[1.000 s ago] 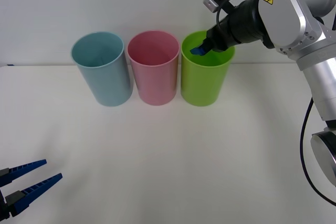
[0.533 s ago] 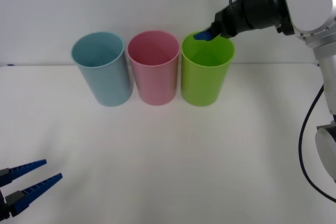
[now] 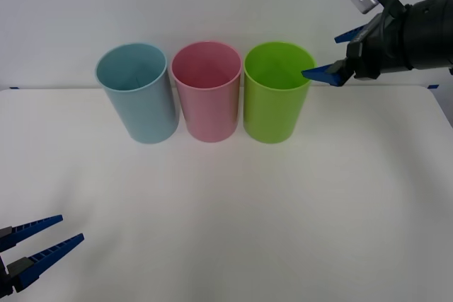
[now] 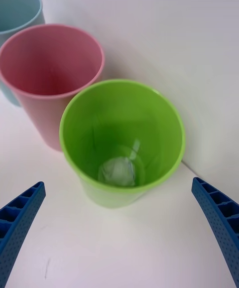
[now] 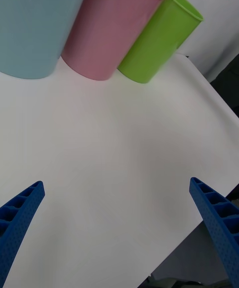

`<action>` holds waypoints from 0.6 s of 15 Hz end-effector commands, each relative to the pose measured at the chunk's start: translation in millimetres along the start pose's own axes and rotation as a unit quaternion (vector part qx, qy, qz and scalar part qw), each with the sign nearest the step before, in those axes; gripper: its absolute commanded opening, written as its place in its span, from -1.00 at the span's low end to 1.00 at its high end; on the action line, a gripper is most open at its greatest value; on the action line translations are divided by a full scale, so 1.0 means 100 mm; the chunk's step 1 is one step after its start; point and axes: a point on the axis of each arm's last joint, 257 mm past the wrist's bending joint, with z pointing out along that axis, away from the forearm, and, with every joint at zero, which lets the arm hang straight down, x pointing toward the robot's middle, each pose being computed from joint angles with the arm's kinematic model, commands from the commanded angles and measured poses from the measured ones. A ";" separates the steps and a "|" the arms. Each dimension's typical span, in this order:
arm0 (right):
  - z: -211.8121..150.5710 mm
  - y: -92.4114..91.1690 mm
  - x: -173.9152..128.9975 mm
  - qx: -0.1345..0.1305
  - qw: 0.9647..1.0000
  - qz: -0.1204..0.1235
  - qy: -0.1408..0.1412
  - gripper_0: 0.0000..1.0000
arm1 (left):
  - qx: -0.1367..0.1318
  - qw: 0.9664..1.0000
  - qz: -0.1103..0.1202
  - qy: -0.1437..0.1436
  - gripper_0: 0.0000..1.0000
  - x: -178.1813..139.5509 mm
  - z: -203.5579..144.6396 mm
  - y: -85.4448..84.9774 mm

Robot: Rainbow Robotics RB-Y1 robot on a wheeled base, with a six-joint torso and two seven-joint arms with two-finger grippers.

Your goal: Put cans in the blue bin and PET bottles in the pink bin and trash in the green bin.

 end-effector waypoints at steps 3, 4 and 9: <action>-0.38 0.20 0.62 0.008 1.000 -0.006 0.024 1.00 | 0.000 1.000 0.000 0.000 1.00 0.00 0.00 0.00; -0.46 0.26 0.78 0.010 0.999 -0.004 0.032 1.00 | 0.000 1.000 0.000 0.000 1.00 0.00 0.00 0.00; -0.58 0.50 1.33 0.008 0.999 0.013 0.038 1.00 | 0.000 1.000 0.000 0.000 1.00 0.00 0.00 0.00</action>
